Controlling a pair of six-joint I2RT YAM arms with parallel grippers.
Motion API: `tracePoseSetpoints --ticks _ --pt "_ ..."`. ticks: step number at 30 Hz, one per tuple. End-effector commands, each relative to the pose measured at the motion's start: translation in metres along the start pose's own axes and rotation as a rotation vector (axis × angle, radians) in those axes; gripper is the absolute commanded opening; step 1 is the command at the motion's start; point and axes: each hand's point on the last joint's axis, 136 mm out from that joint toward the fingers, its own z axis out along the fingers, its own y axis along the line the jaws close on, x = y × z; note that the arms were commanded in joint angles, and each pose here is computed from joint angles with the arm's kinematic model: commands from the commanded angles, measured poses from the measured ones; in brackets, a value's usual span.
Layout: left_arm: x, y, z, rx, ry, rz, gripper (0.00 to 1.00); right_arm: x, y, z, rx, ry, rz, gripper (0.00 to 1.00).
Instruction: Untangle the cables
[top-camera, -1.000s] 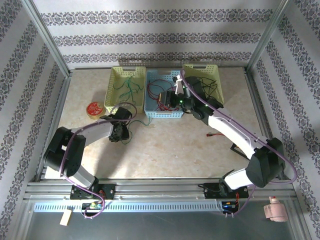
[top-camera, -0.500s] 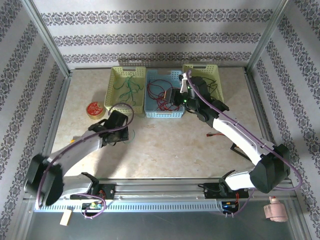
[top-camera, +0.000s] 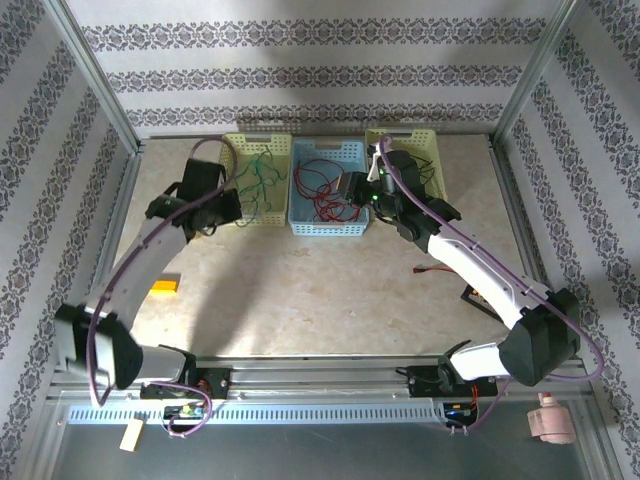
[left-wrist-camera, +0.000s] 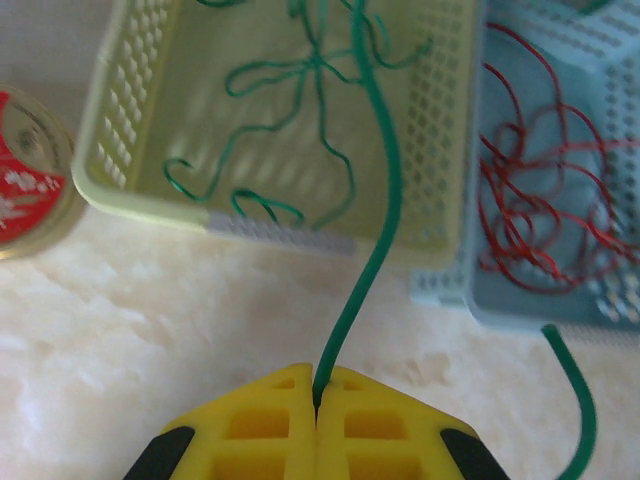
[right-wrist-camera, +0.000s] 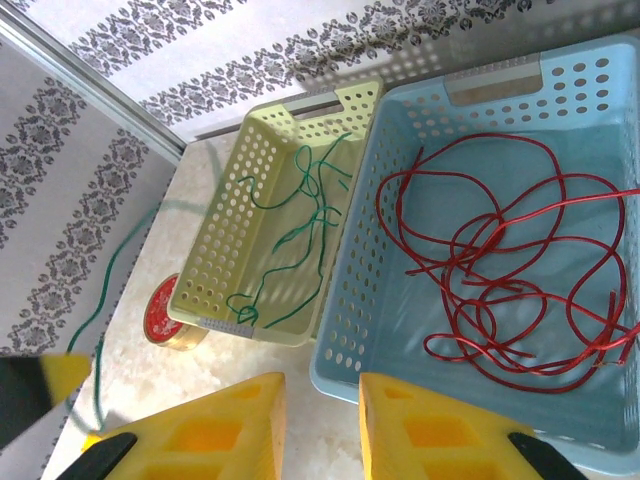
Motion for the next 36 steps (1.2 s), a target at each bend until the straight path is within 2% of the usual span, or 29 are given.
tracePoseSetpoints --ticks 1,6,15,16,18,19,20,21,24,26,29,30,31,32,36 --pt "-0.026 0.001 0.028 0.006 -0.003 -0.032 0.00 -0.003 -0.008 -0.006 0.028 -0.023 0.010 0.26" --pt "-0.053 0.006 0.078 -0.016 0.008 -0.065 0.00 0.000 -0.012 -0.009 0.037 -0.021 0.008 0.26" --pt "-0.080 0.020 0.136 -0.089 0.001 -0.101 0.00 -0.001 -0.018 -0.017 0.051 -0.035 -0.002 0.27" --pt "-0.081 0.020 0.140 -0.090 0.002 -0.105 0.06 -0.001 -0.020 -0.019 0.056 -0.040 0.000 0.27" --pt "-0.084 0.019 0.147 -0.089 0.001 -0.111 0.38 -0.002 -0.023 -0.022 0.064 -0.050 -0.002 0.28" --pt "-0.084 0.020 0.149 -0.094 0.004 -0.111 0.49 -0.003 -0.026 -0.024 0.071 -0.053 -0.003 0.29" --pt "-0.084 0.022 0.149 -0.103 0.005 -0.113 0.69 -0.004 -0.028 -0.027 0.076 -0.062 -0.005 0.30" --pt "-0.084 0.023 0.147 -0.113 0.001 -0.112 0.80 -0.006 -0.032 -0.032 0.086 -0.074 -0.011 0.31" --pt "-0.084 0.029 0.133 -0.139 -0.028 -0.104 0.94 -0.012 -0.050 -0.050 0.138 -0.122 -0.013 0.34" --pt "-0.083 0.031 0.116 -0.145 -0.066 -0.084 1.00 -0.016 -0.068 -0.065 0.190 -0.164 -0.023 0.42" --pt "-0.077 0.042 0.081 -0.168 -0.173 -0.042 0.99 -0.020 -0.105 -0.093 0.316 -0.230 -0.047 0.56" --pt "-0.073 0.049 0.066 -0.186 -0.221 -0.031 0.99 -0.020 -0.120 -0.105 0.368 -0.261 -0.044 0.66" --pt "-0.069 0.056 0.053 -0.203 -0.266 -0.026 0.99 -0.020 -0.134 -0.114 0.415 -0.292 -0.038 0.96" --pt "-0.063 0.065 0.039 -0.226 -0.312 -0.017 0.99 -0.020 -0.148 -0.125 0.461 -0.342 -0.035 0.99" --pt "-0.028 0.108 0.006 -0.375 -0.410 0.026 0.99 -0.008 -0.179 -0.146 0.562 -0.450 -0.156 0.98"
